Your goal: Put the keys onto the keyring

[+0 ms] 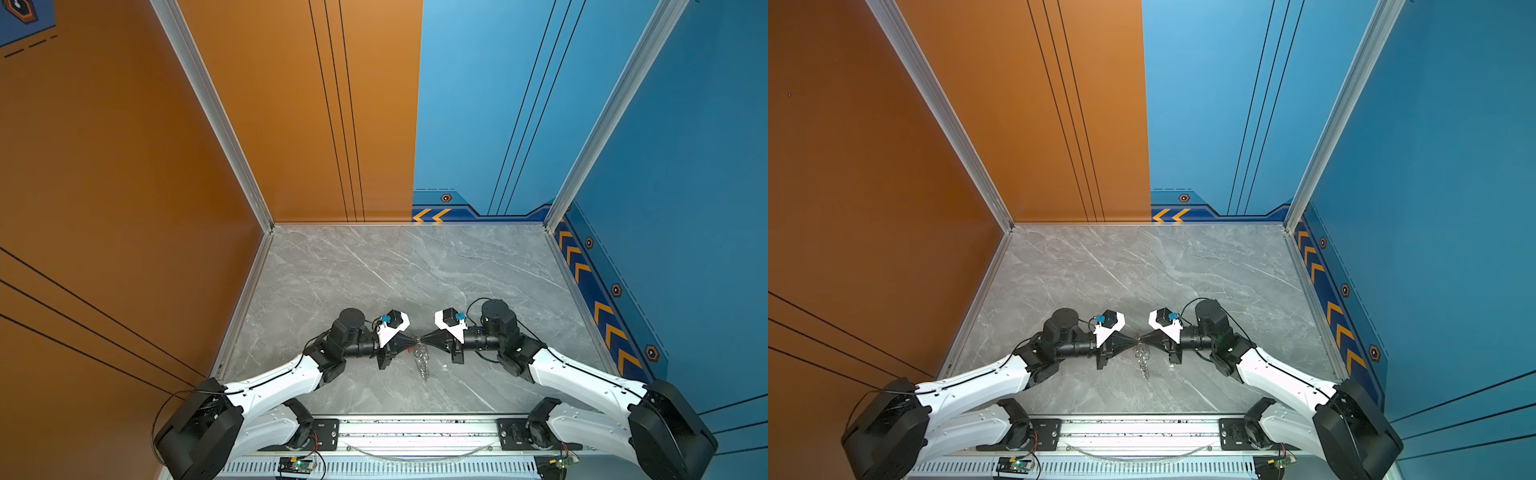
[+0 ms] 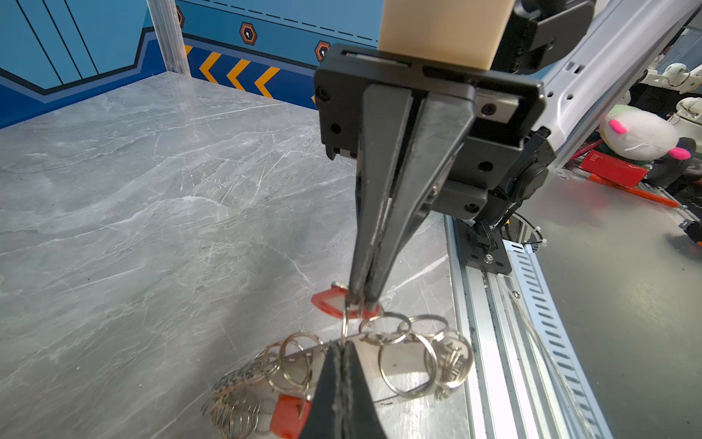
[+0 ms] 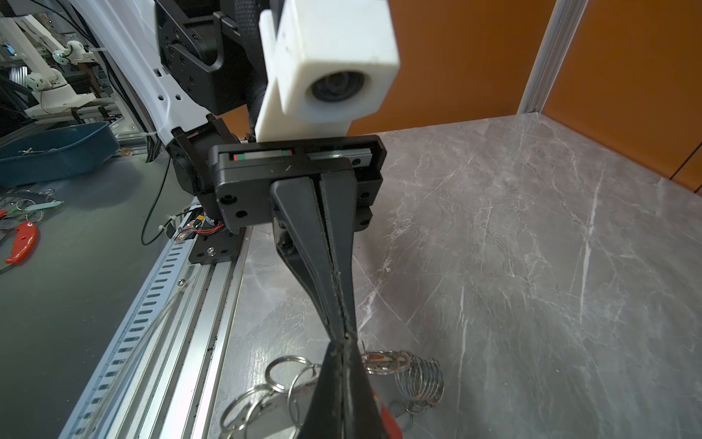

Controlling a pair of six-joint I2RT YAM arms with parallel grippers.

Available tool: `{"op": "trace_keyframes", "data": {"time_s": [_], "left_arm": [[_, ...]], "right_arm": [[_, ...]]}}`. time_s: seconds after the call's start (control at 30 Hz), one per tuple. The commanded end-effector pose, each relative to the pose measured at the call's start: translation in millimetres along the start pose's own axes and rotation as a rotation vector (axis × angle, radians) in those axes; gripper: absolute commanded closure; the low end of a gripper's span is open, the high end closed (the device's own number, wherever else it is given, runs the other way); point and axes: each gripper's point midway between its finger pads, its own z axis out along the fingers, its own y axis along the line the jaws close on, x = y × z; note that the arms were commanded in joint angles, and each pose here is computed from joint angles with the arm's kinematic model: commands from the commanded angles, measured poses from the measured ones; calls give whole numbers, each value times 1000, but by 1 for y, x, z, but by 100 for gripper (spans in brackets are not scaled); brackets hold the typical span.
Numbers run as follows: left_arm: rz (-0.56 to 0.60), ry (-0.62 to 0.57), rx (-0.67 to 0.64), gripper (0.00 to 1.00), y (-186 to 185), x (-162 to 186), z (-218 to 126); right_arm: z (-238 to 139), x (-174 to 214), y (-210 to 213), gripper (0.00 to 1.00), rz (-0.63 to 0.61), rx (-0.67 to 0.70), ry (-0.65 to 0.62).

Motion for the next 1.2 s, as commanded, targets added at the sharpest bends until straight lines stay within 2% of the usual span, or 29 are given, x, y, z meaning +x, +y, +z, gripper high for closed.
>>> {"op": "trace_keyframes", "data": {"time_s": [0.0, 0.4, 1.17], "left_arm": [[-1, -9, 36, 100, -4, -9, 2], [-2, -3, 41, 100, -4, -8, 3], [39, -6, -1, 100, -1, -6, 1]], "right_arm": [[-1, -15, -7, 100, -59, 33, -35], [-5, -18, -12, 100, -66, 52, -44], [-3, -5, -39, 100, 111, 180, -20]]}}
